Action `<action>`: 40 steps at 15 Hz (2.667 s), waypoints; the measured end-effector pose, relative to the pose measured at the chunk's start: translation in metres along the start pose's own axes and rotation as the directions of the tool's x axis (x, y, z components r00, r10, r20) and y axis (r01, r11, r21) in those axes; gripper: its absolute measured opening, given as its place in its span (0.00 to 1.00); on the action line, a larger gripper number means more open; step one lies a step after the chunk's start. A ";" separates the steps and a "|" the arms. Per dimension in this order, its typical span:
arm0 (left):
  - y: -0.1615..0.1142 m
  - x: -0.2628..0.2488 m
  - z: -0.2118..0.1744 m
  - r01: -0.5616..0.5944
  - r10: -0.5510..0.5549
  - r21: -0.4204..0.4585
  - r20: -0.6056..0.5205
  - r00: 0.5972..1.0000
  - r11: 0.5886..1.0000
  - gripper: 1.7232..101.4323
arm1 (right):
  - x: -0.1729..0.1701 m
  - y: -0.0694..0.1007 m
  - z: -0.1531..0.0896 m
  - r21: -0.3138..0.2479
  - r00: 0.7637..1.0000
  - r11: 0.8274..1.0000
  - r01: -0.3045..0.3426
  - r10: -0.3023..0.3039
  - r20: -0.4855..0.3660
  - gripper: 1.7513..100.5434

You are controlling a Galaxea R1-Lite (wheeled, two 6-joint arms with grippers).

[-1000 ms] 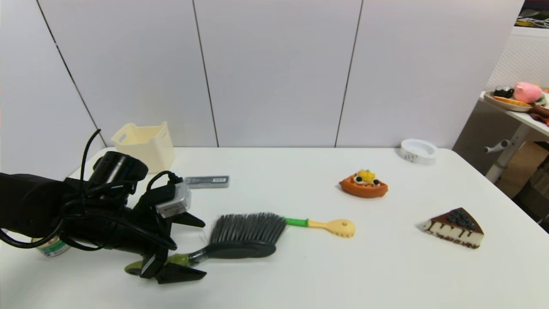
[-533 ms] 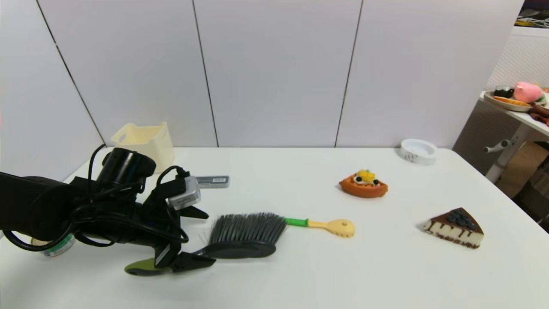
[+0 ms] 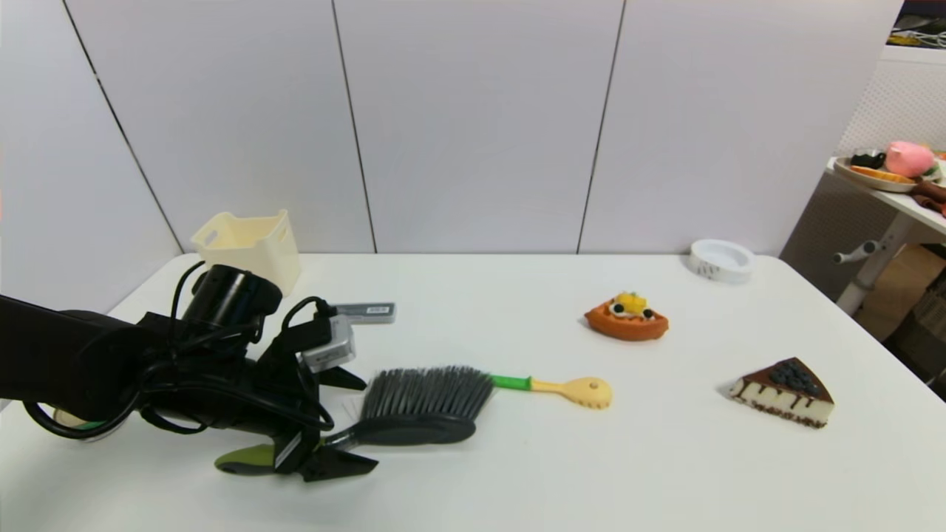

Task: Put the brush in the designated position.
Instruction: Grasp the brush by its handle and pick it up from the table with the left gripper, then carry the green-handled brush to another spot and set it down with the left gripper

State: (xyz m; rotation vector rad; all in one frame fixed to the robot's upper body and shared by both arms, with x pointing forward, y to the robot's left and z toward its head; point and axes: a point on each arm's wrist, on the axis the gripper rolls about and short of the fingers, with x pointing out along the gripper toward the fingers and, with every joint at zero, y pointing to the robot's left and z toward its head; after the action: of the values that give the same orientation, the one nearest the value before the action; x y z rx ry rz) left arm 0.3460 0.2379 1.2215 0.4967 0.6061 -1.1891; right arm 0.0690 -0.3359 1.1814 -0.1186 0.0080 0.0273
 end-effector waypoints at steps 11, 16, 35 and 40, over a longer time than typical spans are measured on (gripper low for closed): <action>0.001 0.013 -0.004 0.034 -0.034 -0.006 -0.023 0.999 0.999 0.96 | 0.000 0.000 0.000 0.000 1.000 1.000 0.000 0.000 0.000 0.97; 0.004 0.012 0.000 0.022 -0.022 0.003 -0.010 1.000 1.000 0.79 | 0.000 0.000 0.000 0.000 1.000 1.000 0.000 0.000 0.000 0.97; 0.003 -0.048 0.032 -0.174 0.167 0.045 0.136 0.977 0.984 0.15 | 0.000 0.000 0.000 0.000 1.000 1.000 0.000 0.000 0.000 0.97; 0.025 -0.082 0.025 -0.343 0.326 0.109 0.149 0.934 0.933 0.15 | 0.000 0.000 0.000 0.001 1.000 1.000 0.000 0.000 0.000 0.97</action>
State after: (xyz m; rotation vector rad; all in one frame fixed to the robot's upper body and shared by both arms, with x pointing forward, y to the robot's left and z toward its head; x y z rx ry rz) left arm 0.3535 0.2863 1.2958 0.6063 0.3147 -0.9291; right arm 0.0690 -0.3359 1.1813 -0.1177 0.0082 0.0274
